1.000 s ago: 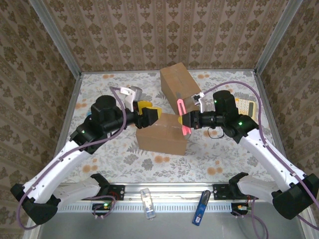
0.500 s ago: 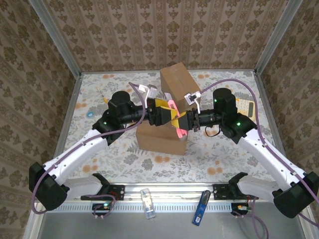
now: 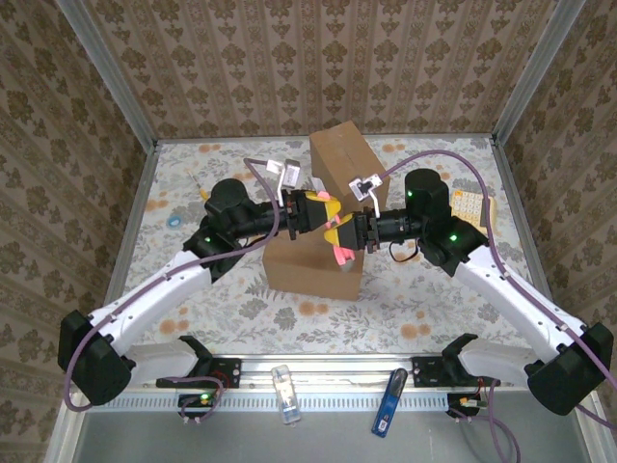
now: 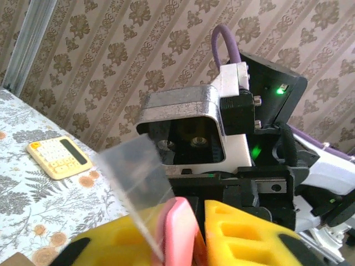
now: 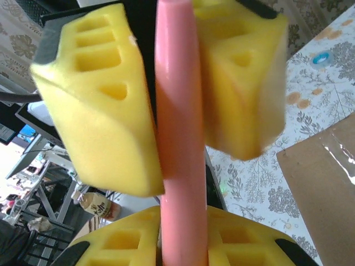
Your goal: Unpack the express box
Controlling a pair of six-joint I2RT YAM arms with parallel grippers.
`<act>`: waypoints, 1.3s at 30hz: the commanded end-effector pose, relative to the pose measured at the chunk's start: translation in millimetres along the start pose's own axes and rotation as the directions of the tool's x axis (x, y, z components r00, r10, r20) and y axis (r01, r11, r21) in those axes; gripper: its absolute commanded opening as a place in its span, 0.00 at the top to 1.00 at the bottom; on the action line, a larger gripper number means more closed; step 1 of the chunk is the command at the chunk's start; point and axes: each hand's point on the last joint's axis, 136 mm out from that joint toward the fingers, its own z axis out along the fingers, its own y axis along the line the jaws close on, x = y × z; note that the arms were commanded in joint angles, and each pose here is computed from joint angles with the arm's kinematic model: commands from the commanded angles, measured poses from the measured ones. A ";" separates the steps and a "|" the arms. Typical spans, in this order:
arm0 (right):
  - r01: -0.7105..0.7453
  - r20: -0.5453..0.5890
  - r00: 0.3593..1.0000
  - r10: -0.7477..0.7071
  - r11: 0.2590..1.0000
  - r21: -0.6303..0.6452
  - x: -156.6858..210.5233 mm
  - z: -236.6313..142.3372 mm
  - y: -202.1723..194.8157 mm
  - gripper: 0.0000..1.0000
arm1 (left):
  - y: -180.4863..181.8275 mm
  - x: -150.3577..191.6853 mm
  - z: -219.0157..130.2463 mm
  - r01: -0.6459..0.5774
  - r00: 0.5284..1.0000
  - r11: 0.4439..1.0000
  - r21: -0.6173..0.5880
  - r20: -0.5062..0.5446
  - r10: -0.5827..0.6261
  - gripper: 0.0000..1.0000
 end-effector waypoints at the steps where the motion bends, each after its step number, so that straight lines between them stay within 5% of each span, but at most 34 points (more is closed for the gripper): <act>1: 0.058 0.073 0.996 -0.054 0.997 -0.042 -22.4 -1.9 18.1 1.00 | 5.0 2.5 -4.9 -0.021 1.000 1.000 -0.020 0.010 0.021 0.94; 4: 0.050 0.110 0.993 -0.047 0.998 -0.024 -26.8 -3.5 15.9 0.99 | 7.1 1.2 -6.9 -0.021 0.999 0.999 -0.037 0.023 0.022 1.00; 16: 0.036 0.252 0.967 -0.023 0.998 -0.047 -35.3 -3.1 16.8 0.66 | 23.9 -18.4 -23.6 0.027 0.986 0.995 -0.093 0.168 -0.011 1.00; 34: 0.015 0.238 0.971 0.002 0.997 -0.073 -31.2 21.7 7.4 0.56 | 34.4 -28.4 -22.6 0.096 0.970 0.994 -0.052 0.231 -0.081 1.00; 39: 0.018 0.239 0.971 0.003 0.996 -0.084 -34.1 25.0 8.7 0.65 | 34.0 -28.5 -23.1 0.099 0.969 0.994 -0.051 0.232 -0.084 1.00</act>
